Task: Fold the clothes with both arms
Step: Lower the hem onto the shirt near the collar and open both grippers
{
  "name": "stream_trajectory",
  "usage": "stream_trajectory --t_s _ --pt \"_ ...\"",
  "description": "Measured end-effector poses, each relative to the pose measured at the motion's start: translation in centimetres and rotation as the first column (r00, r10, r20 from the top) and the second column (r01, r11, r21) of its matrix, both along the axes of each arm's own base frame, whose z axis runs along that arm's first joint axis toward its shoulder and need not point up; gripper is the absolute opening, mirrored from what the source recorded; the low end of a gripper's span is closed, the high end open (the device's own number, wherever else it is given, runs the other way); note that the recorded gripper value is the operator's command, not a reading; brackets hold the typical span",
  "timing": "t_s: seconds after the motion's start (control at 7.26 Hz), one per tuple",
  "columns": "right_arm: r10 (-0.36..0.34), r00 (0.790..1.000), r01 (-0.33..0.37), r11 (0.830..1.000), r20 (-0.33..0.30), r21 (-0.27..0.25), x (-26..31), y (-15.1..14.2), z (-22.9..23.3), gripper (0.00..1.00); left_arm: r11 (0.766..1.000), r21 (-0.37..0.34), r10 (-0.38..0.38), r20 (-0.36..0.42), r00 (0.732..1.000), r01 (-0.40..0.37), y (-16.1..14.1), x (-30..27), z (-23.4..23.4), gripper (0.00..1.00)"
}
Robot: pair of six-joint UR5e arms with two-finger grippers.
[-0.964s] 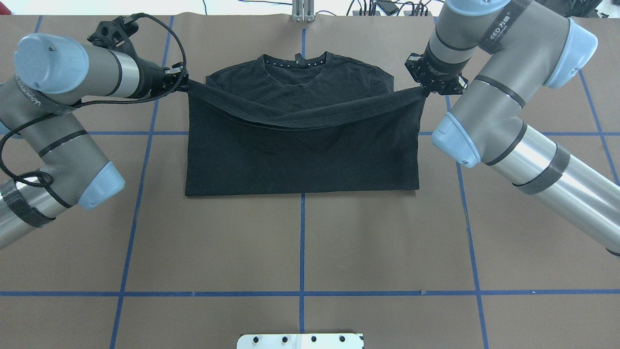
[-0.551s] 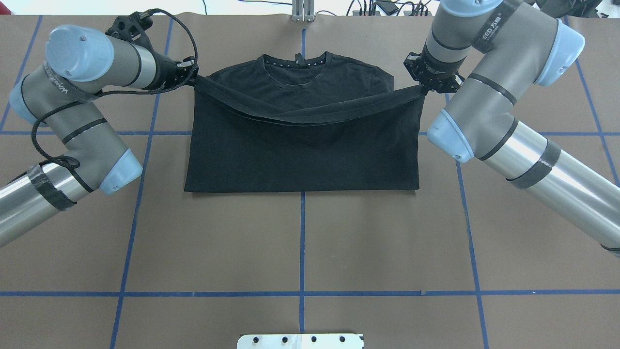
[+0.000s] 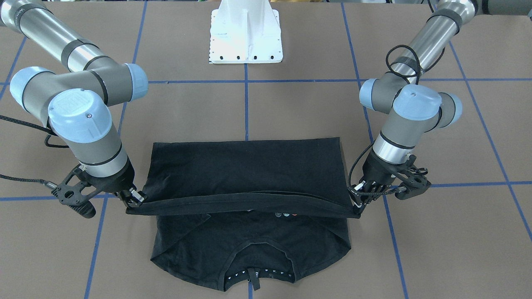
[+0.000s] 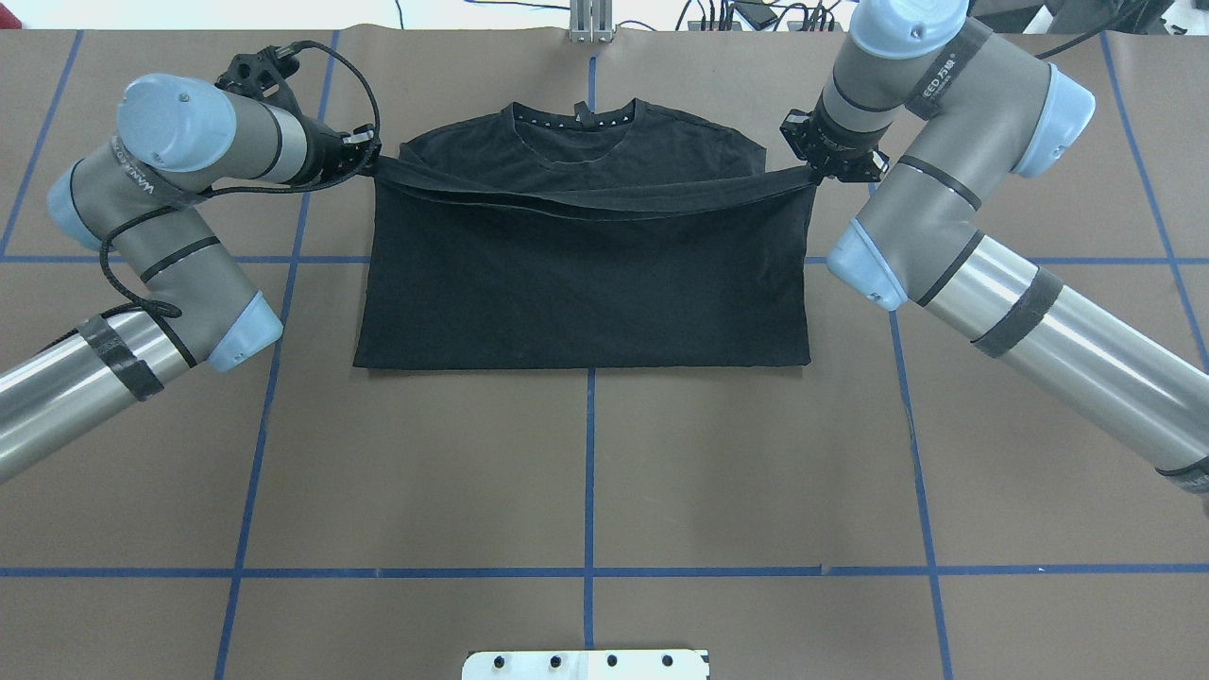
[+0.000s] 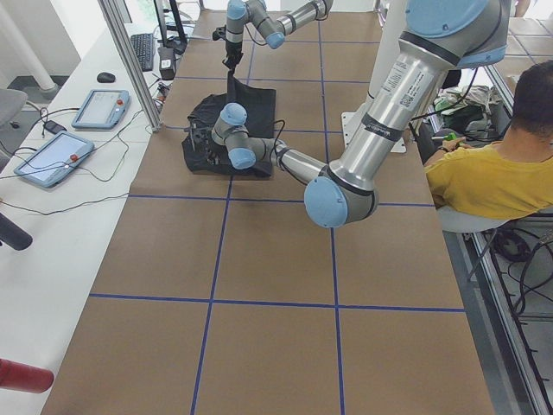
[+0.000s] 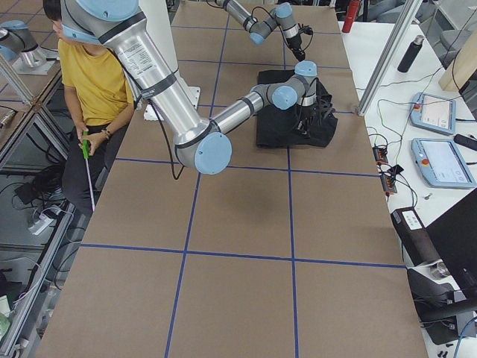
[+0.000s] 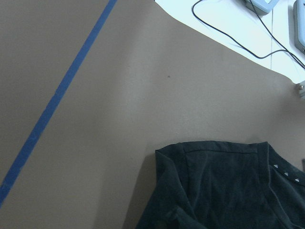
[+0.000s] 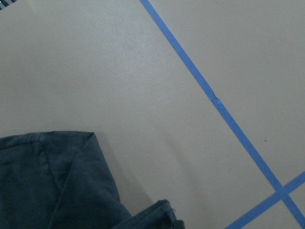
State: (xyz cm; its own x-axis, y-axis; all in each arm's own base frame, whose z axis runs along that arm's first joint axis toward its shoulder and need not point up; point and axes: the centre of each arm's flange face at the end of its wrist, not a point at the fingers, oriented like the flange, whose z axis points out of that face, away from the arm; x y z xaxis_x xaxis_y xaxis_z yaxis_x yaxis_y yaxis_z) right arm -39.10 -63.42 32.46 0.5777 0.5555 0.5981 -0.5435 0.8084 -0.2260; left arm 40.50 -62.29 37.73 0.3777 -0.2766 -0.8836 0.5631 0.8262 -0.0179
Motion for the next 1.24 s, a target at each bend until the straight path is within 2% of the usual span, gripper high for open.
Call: stream_trajectory --t_s 0.41,0.69,0.83,1.1,1.24 --pt "0.000 1.000 0.000 1.000 0.002 0.005 -0.6 -0.9 1.3 0.00 1.000 0.003 -0.022 0.019 1.000 0.022 -0.8 0.3 1.5 0.00" --pt "0.003 1.000 -0.003 1.000 0.006 0.007 -0.9 -1.1 1.6 0.00 1.000 0.010 -0.023 0.015 1.000 0.023 -1.1 0.6 0.8 0.00" --pt "0.003 1.000 -0.003 1.000 0.006 0.007 -1.0 -1.2 1.7 0.00 1.000 0.012 -0.024 0.013 1.000 0.024 -1.2 0.7 0.5 0.06" --pt "0.002 1.000 -0.002 1.000 0.001 0.002 -1.3 -1.6 1.7 0.56 1.000 0.008 -0.028 0.018 0.999 0.027 -1.4 0.8 0.7 0.23" --pt "0.002 1.000 -0.002 1.000 -0.002 0.002 -1.6 -2.0 1.6 0.65 1.000 0.004 -0.029 0.023 0.999 0.029 -1.5 0.9 1.1 0.35"
